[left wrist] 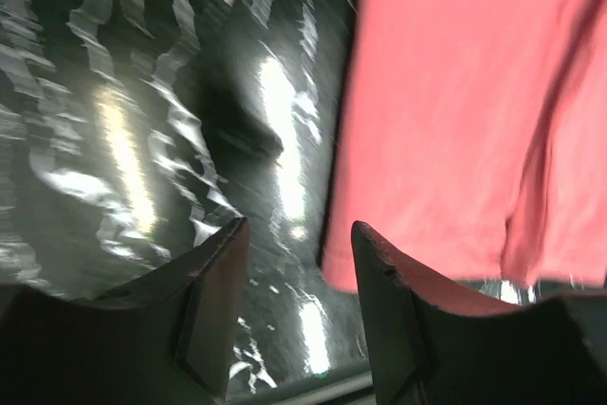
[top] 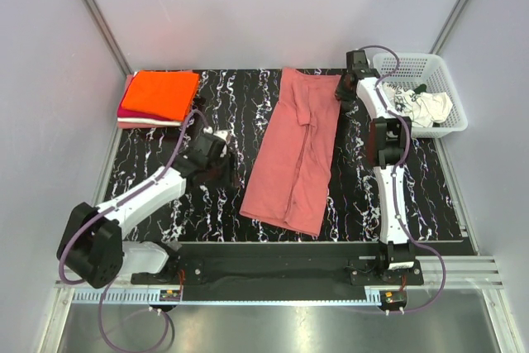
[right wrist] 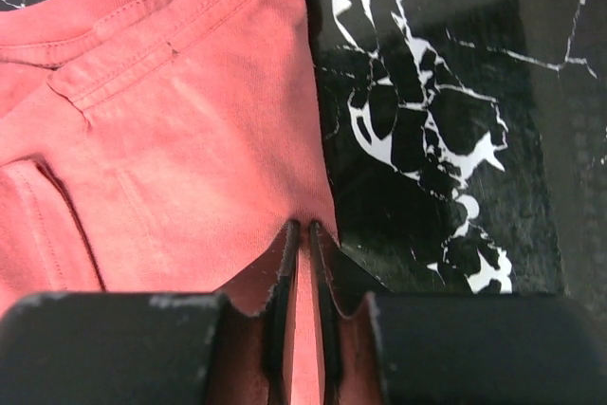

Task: Fold and stack the t-shirts
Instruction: Fold the tshirt

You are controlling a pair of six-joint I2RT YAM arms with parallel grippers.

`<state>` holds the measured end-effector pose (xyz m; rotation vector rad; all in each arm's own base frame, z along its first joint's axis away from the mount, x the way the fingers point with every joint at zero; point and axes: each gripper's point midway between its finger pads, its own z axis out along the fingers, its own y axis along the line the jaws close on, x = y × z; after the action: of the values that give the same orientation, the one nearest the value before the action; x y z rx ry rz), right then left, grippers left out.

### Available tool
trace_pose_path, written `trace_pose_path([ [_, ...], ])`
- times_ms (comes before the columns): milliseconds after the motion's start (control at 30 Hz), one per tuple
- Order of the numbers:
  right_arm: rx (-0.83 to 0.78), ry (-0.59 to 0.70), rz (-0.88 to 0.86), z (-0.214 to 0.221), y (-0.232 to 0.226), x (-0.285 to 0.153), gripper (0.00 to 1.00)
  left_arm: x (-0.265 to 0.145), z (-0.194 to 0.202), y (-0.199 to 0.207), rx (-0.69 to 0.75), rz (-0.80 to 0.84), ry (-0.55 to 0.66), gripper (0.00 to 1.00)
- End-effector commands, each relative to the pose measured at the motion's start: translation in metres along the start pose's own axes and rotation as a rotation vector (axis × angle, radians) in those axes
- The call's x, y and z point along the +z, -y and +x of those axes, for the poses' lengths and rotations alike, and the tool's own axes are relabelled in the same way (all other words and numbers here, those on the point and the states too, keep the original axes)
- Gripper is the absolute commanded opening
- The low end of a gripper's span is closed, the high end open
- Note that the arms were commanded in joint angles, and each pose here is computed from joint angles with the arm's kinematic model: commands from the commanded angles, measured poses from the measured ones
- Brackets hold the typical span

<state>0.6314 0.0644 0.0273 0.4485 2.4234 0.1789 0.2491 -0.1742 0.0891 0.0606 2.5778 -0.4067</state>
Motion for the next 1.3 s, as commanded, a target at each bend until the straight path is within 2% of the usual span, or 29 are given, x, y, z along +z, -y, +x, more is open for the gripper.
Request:
trace_pose_path([
  [0, -0.032, 0.034, -0.025, -0.017, -0.005, -0.006, 0.17, -0.001, 0.004, 0.043, 0.011, 0.234, 0.000, 0.53],
  [167, -0.009, 0.065, -0.063, -0.036, -0.017, -0.043, 0.27, 0.015, 0.032, 0.037, 0.029, 0.227, -0.078, 0.56],
  [300, 0.013, 0.116, -0.093, -0.058, -0.027, -0.100, 0.32, 0.029, 0.039, 0.032, 0.028, 0.208, -0.087, 0.56],
  [433, 0.023, 0.094, -0.124, -0.051, -0.029, -0.135, 0.34, 0.048, 0.061, 0.025, 0.035, 0.189, -0.152, 0.55],
  [500, 0.026, 0.107, -0.151, -0.054, -0.034, -0.163, 0.35, 0.054, 0.073, 0.026, 0.041, 0.195, -0.177, 0.49],
  [567, 0.039, 0.063, -0.161, -0.035, -0.032, -0.171, 0.35, 0.054, 0.087, 0.030, 0.062, 0.202, -0.202, 0.44],
  [600, 0.045, 0.075, -0.180, -0.037, -0.034, -0.190, 0.35, 0.051, 0.088, 0.033, 0.062, 0.208, -0.193, 0.38],
  [633, 0.055, 0.018, -0.172, -0.012, -0.031, -0.187, 0.35, 0.050, 0.088, 0.034, 0.069, 0.199, -0.181, 0.35],
  [700, 0.061, 0.013, -0.168, 0.005, -0.034, -0.210, 0.36, 0.045, 0.098, 0.039, 0.070, 0.204, -0.178, 0.27],
  [733, 0.055, -0.040, -0.129, 0.034, -0.025, -0.202, 0.36, 0.041, 0.097, 0.043, 0.067, 0.216, -0.160, 0.17],
  [767, 0.049, -0.038, -0.145, 0.043, -0.030, -0.215, 0.37, 0.039, 0.104, 0.046, 0.060, 0.228, -0.164, 0.13],
  [800, 0.056, -0.106, -0.128, 0.074, -0.020, -0.208, 0.37, 0.036, 0.106, 0.050, 0.058, 0.239, -0.156, 0.08],
  [867, 0.075, -0.100, -0.188, 0.086, -0.026, -0.219, 0.37, 0.034, 0.116, 0.053, 0.050, 0.227, -0.162, 0.06],
  [933, 0.077, -0.104, -0.189, 0.106, -0.020, -0.211, 0.36, 0.032, 0.121, 0.057, 0.044, 0.227, -0.155, 0.06],
  [1000, 0.064, -0.079, -0.291, 0.110, -0.041, -0.199, 0.32, 0.028, 0.130, 0.072, 0.016, 0.270, -0.139, 0.17],
  [1133, 0.029, -0.084, -0.289, 0.115, -0.070, -0.171, 0.31, 0.025, 0.128, 0.081, -0.030, 0.302, -0.110, 0.17],
  [1200, 0.003, -0.043, -0.296, 0.105, -0.099, -0.165, 0.31, 0.024, 0.127, 0.082, -0.028, 0.308, -0.101, 0.17],
  [1233, -0.001, -0.062, -0.278, 0.112, -0.104, -0.147, 0.30, 0.024, 0.127, 0.083, -0.028, 0.310, -0.101, 0.13],
  [1267, 0.002, -0.025, -0.294, 0.098, -0.122, -0.147, 0.29, 0.024, 0.127, 0.083, -0.030, 0.310, -0.103, 0.11],
])
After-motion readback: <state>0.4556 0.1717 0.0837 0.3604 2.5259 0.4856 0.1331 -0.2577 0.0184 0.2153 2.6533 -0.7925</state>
